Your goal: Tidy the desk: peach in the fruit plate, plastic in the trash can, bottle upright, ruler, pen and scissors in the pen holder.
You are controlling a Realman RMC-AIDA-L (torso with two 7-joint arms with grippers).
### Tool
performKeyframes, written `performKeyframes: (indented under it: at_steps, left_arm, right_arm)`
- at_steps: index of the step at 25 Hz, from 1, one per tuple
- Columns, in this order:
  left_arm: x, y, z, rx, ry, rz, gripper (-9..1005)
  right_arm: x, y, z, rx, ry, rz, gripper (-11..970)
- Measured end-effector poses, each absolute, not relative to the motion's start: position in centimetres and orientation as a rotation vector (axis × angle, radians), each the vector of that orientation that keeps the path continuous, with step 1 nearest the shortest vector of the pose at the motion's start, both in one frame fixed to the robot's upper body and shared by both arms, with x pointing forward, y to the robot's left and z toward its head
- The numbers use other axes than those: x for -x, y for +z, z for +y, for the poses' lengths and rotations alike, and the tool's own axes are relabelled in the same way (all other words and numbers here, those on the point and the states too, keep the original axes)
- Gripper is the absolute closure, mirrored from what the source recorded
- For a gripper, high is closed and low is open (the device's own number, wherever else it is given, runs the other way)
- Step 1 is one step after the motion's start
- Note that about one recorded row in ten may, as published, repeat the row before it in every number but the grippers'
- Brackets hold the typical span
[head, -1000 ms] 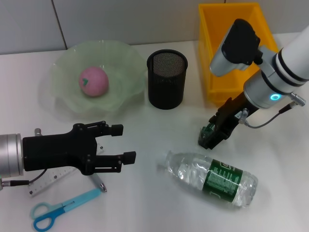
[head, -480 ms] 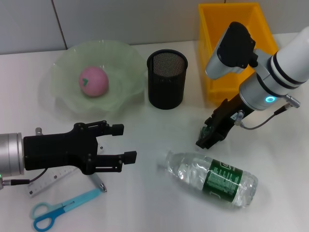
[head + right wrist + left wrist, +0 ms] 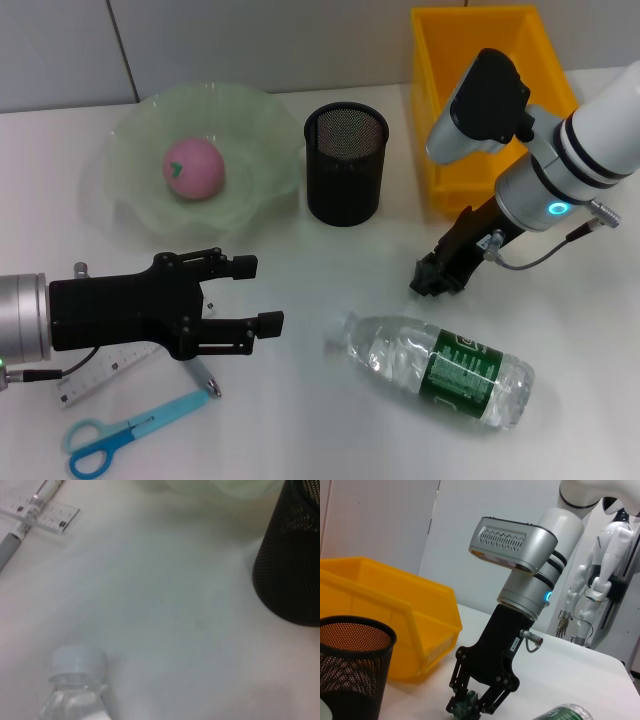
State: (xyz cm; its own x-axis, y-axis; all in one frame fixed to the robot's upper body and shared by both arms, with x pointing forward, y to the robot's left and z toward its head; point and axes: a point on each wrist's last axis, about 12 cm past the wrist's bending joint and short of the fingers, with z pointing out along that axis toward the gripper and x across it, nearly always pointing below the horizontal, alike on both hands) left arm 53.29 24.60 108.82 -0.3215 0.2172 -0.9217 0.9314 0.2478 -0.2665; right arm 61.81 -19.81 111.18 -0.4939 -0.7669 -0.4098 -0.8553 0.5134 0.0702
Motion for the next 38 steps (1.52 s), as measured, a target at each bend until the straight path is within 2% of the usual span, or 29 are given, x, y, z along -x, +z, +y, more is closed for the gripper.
performKeyframes:
  at_steps: [9, 15, 22, 25, 31, 38]
  left_arm:
    - [-53.4, 108.9, 24.6, -1.066, -1.116, 1.721, 149]
    - [-53.6, 108.9, 24.5, -1.066, -1.112, 1.723, 149]
    - [-53.6, 108.9, 24.5, -1.067, -1.113, 1.724, 149]
    - [-53.5, 108.8, 24.4, -1.066, -1.116, 1.724, 149]
    - [-53.5, 108.7, 24.2, -1.052, -1.127, 1.727, 149]
    - [-53.4, 108.5, 23.7, -1.045, -1.13, 1.728, 149]
  right_arm:
    - [-61.9, 112.5, -20.3, 1.288, 0.456, 2.42, 665]
    - [-61.5, 116.1, -22.5, 1.127, 0.62, 2.323, 724]
    - [-61.2, 118.1, -25.3, 0.948, 0.675, 2.224, 795]
    - [-60.9, 119.1, -27.9, 0.774, 0.708, 2.114, 807]
    - [-60.8, 119.4, -31.2, 0.53, 0.684, 1.999, 832]
    - [-61.7, 118.0, -33.7, 0.345, 0.62, 2.009, 878]
